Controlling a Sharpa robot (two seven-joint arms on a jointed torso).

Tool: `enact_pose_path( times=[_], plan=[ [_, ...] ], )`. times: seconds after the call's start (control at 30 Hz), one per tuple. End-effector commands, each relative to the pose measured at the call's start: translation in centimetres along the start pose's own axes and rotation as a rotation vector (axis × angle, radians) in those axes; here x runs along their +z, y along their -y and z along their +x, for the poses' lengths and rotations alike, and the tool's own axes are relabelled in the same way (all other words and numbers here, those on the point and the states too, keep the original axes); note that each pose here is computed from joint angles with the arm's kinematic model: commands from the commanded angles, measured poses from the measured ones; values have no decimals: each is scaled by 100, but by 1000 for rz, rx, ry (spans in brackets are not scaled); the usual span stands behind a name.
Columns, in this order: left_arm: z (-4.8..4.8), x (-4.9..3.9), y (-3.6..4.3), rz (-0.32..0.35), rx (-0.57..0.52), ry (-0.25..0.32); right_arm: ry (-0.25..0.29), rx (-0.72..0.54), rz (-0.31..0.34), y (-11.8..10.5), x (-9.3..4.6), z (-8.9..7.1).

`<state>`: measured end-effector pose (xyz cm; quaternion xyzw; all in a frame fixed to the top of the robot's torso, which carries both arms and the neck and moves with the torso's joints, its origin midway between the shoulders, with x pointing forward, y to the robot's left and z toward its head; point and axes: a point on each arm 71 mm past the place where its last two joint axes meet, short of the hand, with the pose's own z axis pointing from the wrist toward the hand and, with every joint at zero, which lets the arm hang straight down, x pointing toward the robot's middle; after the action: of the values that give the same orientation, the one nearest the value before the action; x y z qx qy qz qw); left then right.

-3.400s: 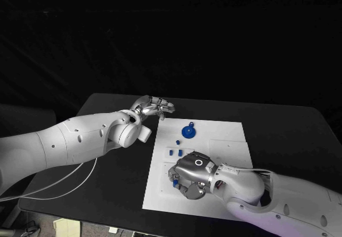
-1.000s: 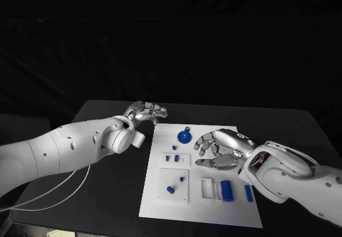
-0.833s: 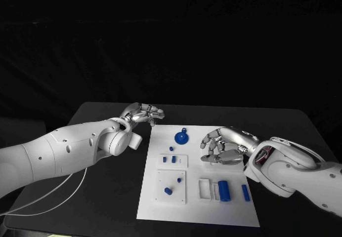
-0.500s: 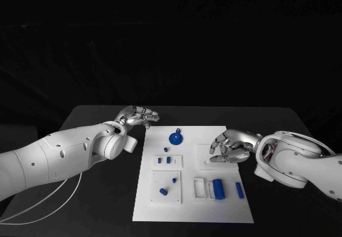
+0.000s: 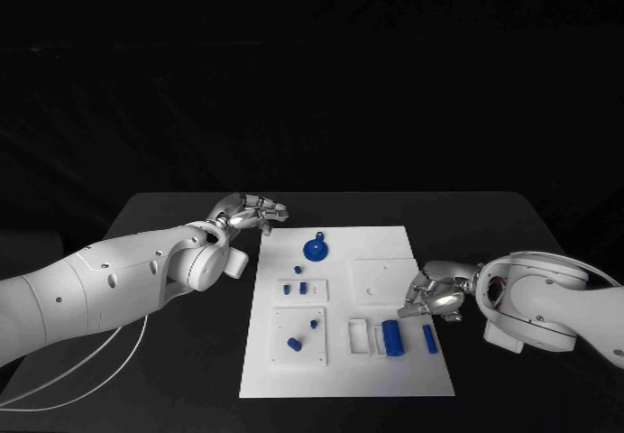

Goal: Assemble the parts on the task board

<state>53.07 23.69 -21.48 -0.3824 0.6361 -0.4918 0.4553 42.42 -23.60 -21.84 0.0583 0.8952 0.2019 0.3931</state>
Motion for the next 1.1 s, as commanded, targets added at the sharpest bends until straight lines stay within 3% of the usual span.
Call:
enact_pose_path(
  times=[0.03, 0.4, 0.77, 1.1],
  plan=[
    [28, -5, 4, 8, -15, -15, -78, 34, 116, 72, -9, 110],
    [72, -18, -14, 1, -23, -28, -81, 32, 150, 64, 35, 223],
    [68, -24, -17, 0, -24, -30, -148, 15, 145, -17, 146, 439],
    [66, -29, -17, -1, -25, -31, -156, 8, 141, -46, 206, 527]
  ],
)
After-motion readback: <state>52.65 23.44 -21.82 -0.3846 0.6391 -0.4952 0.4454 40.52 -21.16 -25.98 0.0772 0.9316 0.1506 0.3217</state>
